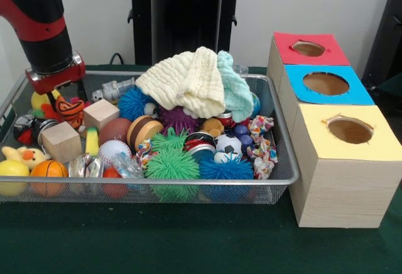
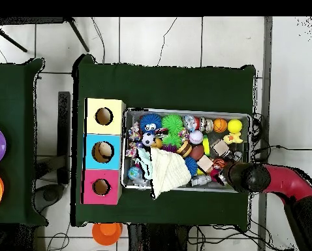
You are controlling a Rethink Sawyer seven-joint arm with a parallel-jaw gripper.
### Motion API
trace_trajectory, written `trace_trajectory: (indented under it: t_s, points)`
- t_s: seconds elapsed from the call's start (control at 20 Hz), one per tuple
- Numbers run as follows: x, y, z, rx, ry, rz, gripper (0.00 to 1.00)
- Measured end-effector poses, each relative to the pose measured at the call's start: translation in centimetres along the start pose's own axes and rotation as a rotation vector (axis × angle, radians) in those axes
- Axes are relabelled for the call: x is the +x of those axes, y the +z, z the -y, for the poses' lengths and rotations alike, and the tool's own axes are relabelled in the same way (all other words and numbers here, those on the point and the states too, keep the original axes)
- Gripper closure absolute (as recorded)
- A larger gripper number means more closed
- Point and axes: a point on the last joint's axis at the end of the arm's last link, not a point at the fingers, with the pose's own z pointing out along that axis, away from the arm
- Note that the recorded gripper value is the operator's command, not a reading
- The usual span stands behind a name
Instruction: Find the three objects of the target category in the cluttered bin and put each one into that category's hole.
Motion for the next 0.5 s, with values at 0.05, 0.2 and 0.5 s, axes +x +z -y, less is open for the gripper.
trace_trajectory:
  t_s: [0.05,0.2,0.5]
  points:
    - [0.01,0.01,0.07,0.004,-0.002,0.001,0.00]
    - [-0.04,0.03,0.18,0.012,-0.003,0.006,0.00]
    - [-0.49,-0.52,1.02,0.062,-0.005,0.047,0.00]
